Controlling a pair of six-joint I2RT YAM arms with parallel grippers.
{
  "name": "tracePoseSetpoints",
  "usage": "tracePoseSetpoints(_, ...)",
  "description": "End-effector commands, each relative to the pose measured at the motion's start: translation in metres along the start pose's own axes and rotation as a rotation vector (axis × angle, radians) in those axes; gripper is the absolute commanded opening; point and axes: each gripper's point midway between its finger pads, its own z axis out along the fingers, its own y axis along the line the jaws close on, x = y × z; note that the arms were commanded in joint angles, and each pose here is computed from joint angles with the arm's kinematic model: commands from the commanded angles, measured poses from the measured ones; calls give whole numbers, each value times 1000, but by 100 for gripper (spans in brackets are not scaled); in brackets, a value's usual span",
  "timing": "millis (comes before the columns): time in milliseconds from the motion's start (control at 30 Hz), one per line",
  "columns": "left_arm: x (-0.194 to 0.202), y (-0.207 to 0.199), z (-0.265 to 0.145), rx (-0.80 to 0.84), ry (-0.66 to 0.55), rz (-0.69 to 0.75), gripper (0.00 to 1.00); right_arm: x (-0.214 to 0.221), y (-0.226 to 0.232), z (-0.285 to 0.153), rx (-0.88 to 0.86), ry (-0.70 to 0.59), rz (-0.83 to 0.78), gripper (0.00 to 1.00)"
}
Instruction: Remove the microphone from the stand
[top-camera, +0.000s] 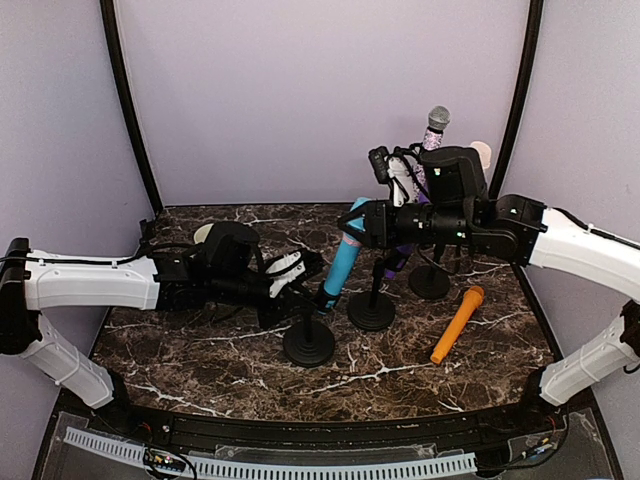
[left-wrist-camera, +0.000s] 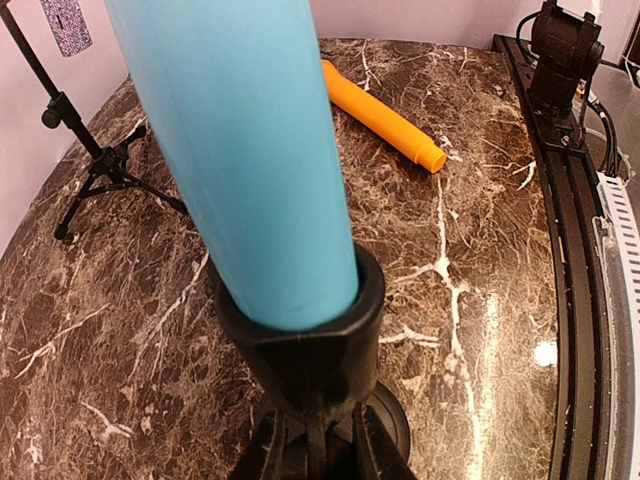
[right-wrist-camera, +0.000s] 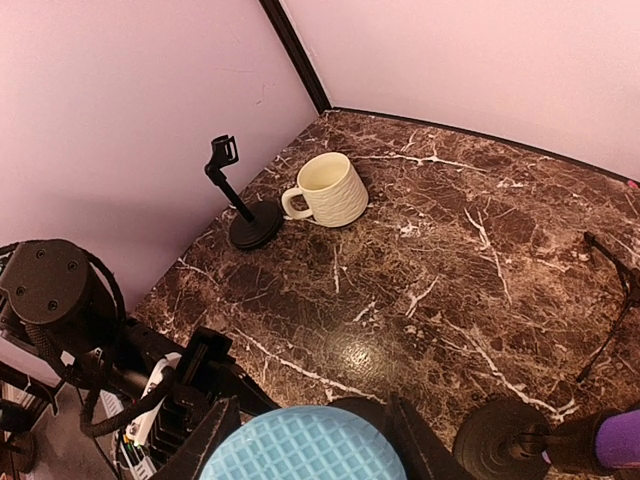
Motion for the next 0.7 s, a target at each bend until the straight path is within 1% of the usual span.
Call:
tracePoseSetpoints(0,37,-3,11,3,135,61,0,-70,66,-47,-286,-236,17,27)
tracePoseSetpoints(233,37,-4,11,4,136,63,0,-79,61,-56,-242,-261,21,27)
tracePoseSetpoints(500,38,-2,11,-6,141,67,0,-82,45,-51,-142,-250,97,27)
tracePoseSetpoints(667,39,-3,12,-7,148,70,0,-82,20,-47,-10,-253,177,27)
